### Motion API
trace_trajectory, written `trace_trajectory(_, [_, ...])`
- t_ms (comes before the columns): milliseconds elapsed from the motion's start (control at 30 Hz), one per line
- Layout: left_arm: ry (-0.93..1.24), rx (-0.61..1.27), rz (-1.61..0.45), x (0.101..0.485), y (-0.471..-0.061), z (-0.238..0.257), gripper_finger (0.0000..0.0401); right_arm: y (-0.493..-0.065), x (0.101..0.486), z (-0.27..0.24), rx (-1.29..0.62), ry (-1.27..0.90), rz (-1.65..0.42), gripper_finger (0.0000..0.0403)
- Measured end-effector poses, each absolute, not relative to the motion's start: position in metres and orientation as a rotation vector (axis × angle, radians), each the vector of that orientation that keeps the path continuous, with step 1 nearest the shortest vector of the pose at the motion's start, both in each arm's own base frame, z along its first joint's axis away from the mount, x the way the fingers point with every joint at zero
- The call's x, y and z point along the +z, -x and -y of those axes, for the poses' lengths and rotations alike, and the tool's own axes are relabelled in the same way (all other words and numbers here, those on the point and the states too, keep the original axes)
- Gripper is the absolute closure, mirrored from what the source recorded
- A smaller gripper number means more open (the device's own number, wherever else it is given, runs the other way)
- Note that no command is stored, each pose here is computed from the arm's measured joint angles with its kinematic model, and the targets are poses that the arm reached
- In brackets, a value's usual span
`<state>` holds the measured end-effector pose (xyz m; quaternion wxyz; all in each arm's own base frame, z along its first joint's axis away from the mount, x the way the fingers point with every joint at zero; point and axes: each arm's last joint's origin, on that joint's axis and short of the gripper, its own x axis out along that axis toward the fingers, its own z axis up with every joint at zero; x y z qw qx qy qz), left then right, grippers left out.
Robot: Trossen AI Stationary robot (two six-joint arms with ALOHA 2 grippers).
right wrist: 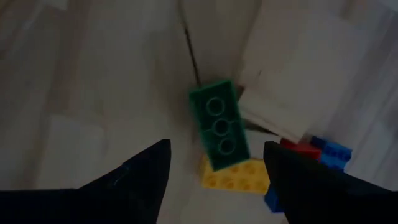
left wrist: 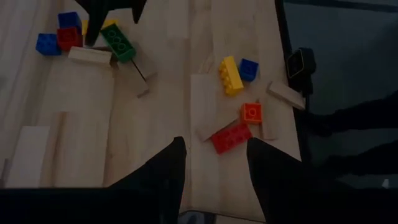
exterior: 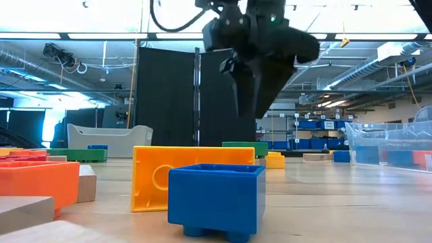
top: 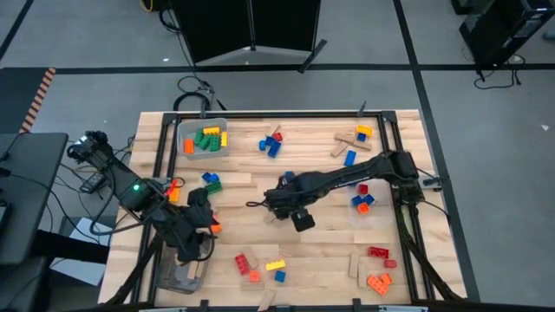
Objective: Sort blocks by size
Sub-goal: Put the large green game piece into the gray bin
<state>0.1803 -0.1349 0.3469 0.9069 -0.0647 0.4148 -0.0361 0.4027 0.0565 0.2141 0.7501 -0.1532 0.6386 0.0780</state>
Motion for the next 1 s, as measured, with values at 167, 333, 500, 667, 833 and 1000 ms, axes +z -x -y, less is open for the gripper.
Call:
trace_trajectory(167, [0.124,-0.063,-0.848,0.347,-0.181,0.134,0.0224,-0.403,0.195,-0.044,0.179,0.355,-1.385,0.0132])
trace_trajectory(333, [0.121,-0.058,-0.846,0.347,-0.181,0.134,0.0224,-0.4,0.177,-0.035,0.176,0.353,-1.42,0.0133])
trace_trajectory(500, [0.118,-0.052,-0.842,0.347,-0.181,0.134,0.0224,-0.401,0.168,-0.031,0.177,0.337,-1.388,0.0133])
trace_trajectory(667, [0.123,-0.048,-0.824,0.348,-0.182,0.134,0.0224,-0.398,0.158,-0.03,0.19,0.29,-1.387,0.0142])
trace_trajectory(833, [0.165,-0.072,-0.764,0.353,-0.186,0.138,0.0224,-0.398,0.157,-0.03,0.172,0.268,-1.385,0.0198])
trace_trajectory(1000, [0.219,-0.102,-0.687,0.359,-0.191,0.142,0.0224,-0.398,0.158,-0.03,0.146,0.238,-1.386,0.0252])
